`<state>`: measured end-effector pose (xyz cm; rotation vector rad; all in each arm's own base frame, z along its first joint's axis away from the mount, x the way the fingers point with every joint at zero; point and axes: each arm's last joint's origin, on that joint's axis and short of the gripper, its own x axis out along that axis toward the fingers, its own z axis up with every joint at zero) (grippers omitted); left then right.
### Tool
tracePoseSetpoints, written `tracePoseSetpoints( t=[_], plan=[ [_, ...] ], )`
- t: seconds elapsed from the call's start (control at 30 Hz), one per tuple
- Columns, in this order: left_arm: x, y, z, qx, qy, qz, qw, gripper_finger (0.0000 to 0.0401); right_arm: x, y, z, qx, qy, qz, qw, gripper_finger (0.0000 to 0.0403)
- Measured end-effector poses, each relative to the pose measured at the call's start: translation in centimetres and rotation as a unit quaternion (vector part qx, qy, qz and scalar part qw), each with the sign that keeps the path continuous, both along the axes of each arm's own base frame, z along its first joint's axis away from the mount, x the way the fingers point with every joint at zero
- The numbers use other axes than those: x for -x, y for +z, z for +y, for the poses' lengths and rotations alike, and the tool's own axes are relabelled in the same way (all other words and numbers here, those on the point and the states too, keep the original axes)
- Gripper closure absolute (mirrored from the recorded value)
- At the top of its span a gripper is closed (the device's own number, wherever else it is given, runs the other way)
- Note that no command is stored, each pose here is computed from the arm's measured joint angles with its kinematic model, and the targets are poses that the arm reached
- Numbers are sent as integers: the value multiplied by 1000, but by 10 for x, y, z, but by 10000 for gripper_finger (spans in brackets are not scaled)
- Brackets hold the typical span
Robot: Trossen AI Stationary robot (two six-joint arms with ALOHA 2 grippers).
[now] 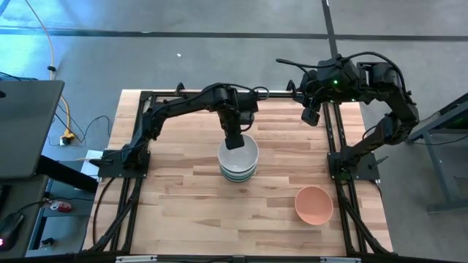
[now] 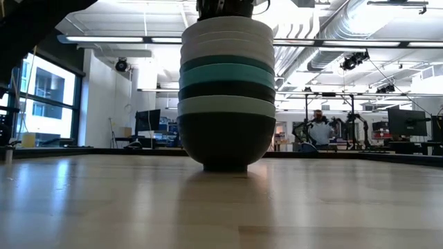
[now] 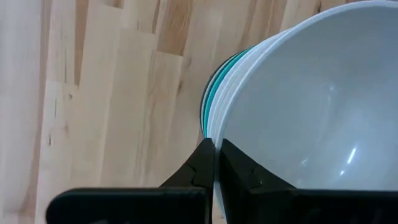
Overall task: Nest bowls inside each other
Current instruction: Stack the white bowl on top of the white bowl
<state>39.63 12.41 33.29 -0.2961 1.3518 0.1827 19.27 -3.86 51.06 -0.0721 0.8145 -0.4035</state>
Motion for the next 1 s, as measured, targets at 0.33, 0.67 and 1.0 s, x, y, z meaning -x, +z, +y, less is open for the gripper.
tracePoseSetpoints(
  t=[0.33,0.67,1.0],
  plan=[
    [0,0,0,-1,-4,0,1000,401,0,0,0,0,0,0,1000,269],
    [-4,-6,-1,6,-12,5,1000,401,0,0,0,0,0,0,1000,269],
    [-17,-26,-7,18,-34,25,999,401,0,0,0,-3,-2,-2,1000,269]
  ],
)
